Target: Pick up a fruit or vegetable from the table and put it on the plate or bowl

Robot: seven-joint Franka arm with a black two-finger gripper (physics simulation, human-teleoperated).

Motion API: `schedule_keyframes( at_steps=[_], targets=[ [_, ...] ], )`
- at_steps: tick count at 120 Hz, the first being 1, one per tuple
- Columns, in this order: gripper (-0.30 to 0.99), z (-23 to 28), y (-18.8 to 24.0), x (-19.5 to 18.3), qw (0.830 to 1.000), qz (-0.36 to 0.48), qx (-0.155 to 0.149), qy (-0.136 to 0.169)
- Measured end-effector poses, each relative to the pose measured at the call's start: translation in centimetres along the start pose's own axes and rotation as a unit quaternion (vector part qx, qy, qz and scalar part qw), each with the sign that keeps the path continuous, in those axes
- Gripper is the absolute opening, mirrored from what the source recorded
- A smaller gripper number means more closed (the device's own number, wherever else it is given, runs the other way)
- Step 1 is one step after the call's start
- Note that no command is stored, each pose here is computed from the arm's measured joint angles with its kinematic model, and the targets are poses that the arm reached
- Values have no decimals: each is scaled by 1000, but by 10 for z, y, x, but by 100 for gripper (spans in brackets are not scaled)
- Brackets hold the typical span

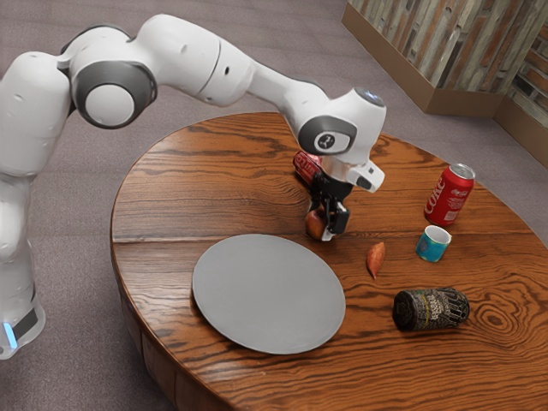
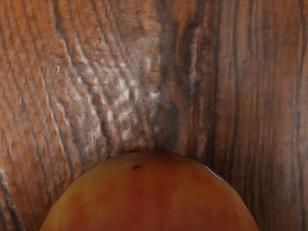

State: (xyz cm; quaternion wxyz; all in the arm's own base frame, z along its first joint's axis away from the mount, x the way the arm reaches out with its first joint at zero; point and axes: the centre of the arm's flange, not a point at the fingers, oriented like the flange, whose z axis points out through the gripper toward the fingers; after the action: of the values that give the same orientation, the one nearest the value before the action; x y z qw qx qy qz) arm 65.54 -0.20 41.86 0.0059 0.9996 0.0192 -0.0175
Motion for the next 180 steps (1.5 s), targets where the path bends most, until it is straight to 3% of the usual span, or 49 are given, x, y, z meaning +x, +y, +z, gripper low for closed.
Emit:
schedule_keyframes(
  at_steps=[26,48,73,111,133,180],
  targets=[
    [41,5,-1,2,1000,0,-1,-1],
    [34,-20,6,-4,1000,6,0,18],
    [35,-99,67,-54,997,62,-7,55],
    [35,-97,112,-139,993,111,11,41],
    [36,-94,180,-197,983,175,20,45],
    [35,-81,197,-209,981,189,17,35]
  ],
)
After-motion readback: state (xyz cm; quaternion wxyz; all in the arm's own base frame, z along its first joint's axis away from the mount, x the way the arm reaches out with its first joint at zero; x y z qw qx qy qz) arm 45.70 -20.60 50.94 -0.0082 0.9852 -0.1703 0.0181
